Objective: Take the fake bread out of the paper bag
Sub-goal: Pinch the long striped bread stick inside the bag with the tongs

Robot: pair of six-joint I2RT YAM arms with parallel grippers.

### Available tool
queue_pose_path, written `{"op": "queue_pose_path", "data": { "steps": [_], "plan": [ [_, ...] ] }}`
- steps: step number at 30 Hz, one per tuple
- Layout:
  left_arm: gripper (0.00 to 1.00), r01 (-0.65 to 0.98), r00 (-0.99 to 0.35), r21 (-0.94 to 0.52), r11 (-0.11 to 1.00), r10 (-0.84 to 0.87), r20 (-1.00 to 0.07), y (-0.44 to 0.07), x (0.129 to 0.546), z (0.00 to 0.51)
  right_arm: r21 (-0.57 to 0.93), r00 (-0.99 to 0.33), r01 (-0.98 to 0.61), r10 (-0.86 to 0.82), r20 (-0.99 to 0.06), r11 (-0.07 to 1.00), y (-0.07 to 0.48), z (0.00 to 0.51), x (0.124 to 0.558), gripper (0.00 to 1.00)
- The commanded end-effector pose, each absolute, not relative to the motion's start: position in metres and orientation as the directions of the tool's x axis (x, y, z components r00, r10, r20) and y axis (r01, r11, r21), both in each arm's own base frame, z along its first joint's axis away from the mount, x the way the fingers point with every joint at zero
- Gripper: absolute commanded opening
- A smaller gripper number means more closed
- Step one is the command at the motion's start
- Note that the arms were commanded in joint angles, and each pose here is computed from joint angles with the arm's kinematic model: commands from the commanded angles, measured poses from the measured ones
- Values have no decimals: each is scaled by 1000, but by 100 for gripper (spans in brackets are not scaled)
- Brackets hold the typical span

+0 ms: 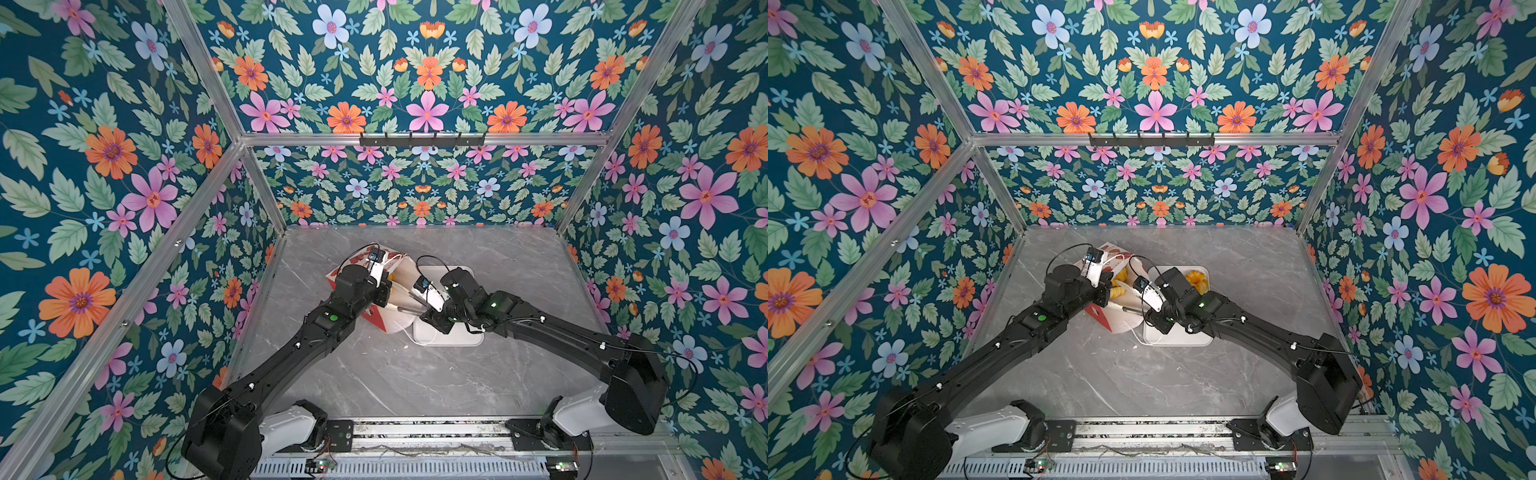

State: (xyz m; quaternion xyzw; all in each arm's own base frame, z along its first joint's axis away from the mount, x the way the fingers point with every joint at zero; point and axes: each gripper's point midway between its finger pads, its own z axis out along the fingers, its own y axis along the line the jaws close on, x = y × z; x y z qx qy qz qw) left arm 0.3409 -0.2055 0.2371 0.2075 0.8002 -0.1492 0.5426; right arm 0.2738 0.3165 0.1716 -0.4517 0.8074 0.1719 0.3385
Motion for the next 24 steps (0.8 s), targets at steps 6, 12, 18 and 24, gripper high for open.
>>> {"op": "queue_pose_path", "data": {
  "steps": [6, 12, 18, 24],
  "plan": [
    [0, 507, -298, -24, 862, 149, -943, -210, 343, 249, -93, -311, -857, -653, -691, 507, 317, 168, 281, 45],
    [0, 509, -295, -16, 860, 157, -942, -209, 342, 250, -146, -296, -854, -697, -653, 500, 307, 155, 281, 45],
    [0, 515, -293, -16, 857, 158, -943, -210, 342, 251, -148, -285, -855, -690, -665, 497, 316, 156, 288, 45],
    [0, 521, -298, -22, 853, 158, -941, -212, 342, 248, -181, -254, -858, -703, -664, 481, 324, 157, 295, 45]
  ]
}}
